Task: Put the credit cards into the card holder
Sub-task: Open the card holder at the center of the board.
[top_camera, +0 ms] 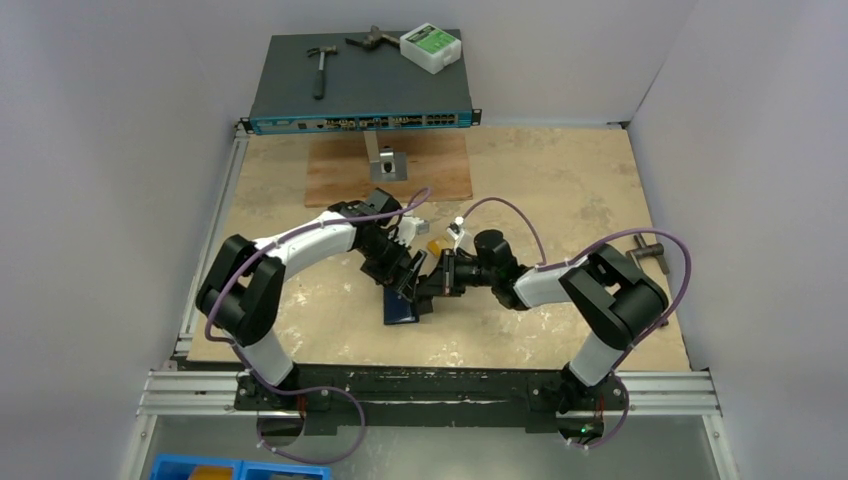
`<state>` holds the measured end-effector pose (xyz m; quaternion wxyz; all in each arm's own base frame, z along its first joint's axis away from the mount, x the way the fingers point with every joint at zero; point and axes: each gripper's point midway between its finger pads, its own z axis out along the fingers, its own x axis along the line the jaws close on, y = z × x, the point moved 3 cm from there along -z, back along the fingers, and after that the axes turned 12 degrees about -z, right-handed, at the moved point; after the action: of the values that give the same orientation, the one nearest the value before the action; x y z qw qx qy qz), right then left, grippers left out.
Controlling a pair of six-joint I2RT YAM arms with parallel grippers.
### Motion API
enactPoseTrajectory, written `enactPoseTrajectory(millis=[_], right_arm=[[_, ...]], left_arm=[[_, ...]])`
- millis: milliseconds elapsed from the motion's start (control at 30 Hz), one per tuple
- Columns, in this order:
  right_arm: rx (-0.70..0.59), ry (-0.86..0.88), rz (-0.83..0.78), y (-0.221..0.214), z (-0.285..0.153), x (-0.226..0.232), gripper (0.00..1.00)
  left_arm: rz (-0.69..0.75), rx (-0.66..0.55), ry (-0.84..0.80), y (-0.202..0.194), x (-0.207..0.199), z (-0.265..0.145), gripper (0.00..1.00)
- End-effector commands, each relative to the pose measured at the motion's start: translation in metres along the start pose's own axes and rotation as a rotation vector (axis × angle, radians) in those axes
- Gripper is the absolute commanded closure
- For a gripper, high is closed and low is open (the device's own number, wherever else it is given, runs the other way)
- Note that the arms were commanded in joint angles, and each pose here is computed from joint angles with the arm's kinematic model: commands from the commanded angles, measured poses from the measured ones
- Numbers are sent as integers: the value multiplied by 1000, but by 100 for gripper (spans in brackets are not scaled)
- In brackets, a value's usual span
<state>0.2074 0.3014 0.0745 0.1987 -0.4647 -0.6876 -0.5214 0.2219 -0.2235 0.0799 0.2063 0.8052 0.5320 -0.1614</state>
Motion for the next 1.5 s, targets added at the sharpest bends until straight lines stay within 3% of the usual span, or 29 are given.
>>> enactPoseTrajectory(millis=[0,300,500,633,733,900,933,1000,1033,1067,1233,1300,1467], right_arm=[[-23,70,-51,16,10,19,100],[4,104,-78,21,28,32,100],[21,120,-86,22,34,36,100],[50,122,-82,19,42,33,100],[59,120,-63,15,42,28,100],[27,76,-37,15,30,12,100],[29,70,-34,13,28,9,100],[34,57,-25,8,24,4,100],[35,50,-22,7,22,1,100],[41,42,-16,3,20,-3,100],[63,15,0,-10,13,-14,100],[60,14,4,-12,12,-16,100],[67,46,20,-14,16,-16,100]], left_arm=[[93,-96,38,16,-10,-31,9],[64,-34,50,3,-1,-26,8],[60,-53,54,-3,1,-40,8],[176,-82,78,-5,1,-57,9],[294,-117,189,-3,16,-71,10],[320,-52,248,-17,28,-79,9],[333,-60,207,-18,25,-78,12],[409,-105,169,-15,21,-77,50],[463,-127,160,-11,20,-78,62],[539,-131,153,-11,21,-77,66],[845,-37,230,-20,55,-61,70],[946,-51,259,-21,64,-53,71],[1033,-40,298,-15,74,-30,73]])
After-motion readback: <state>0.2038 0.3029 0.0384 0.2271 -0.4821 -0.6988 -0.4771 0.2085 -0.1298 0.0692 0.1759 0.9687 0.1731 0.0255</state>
